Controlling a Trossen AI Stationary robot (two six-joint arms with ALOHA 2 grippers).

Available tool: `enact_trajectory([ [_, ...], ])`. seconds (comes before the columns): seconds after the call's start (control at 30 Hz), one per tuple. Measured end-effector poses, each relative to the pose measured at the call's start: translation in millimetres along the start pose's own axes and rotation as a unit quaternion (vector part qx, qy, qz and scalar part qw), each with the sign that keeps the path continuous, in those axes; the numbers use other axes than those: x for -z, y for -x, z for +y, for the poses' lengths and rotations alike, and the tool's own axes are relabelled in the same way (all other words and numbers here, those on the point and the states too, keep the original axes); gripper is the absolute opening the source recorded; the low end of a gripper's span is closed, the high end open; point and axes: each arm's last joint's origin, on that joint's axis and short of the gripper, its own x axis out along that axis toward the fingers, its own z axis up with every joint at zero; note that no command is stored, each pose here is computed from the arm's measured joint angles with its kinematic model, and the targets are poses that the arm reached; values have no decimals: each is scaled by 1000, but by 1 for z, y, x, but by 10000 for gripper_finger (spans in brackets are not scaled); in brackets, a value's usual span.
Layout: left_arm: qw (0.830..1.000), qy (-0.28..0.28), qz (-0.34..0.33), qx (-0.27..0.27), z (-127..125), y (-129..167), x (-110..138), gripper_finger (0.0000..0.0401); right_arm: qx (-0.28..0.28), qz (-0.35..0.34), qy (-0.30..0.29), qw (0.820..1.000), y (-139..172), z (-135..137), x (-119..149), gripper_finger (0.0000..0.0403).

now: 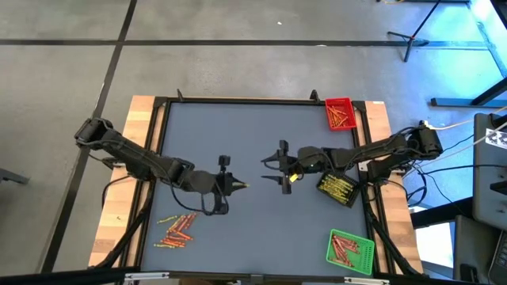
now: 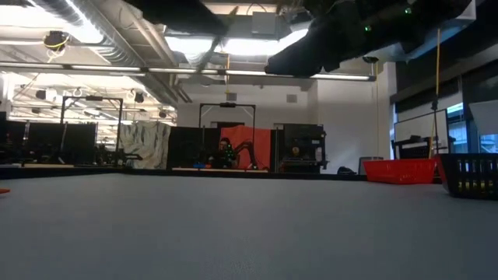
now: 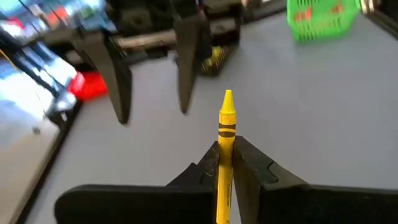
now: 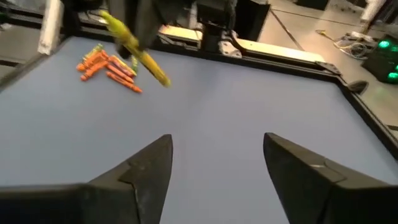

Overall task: Sort crayons
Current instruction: Put the yellow green crayon into the black basket

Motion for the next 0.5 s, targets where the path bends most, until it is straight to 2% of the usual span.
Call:
enact_trajectory([
  [0.2, 994, 18, -105, -38, 9, -7, 13, 14, -24, -23, 5, 999, 1, 13, -6, 237],
  [0.37, 985, 41, -169, -17, 19, -12, 18, 14, -24, -55, 7, 998, 0, 19, -11, 237],
  [0.5, 980, 46, -192, -8, 21, -20, 19, 14, -11, -80, -4, 997, -10, 19, -9, 237],
])
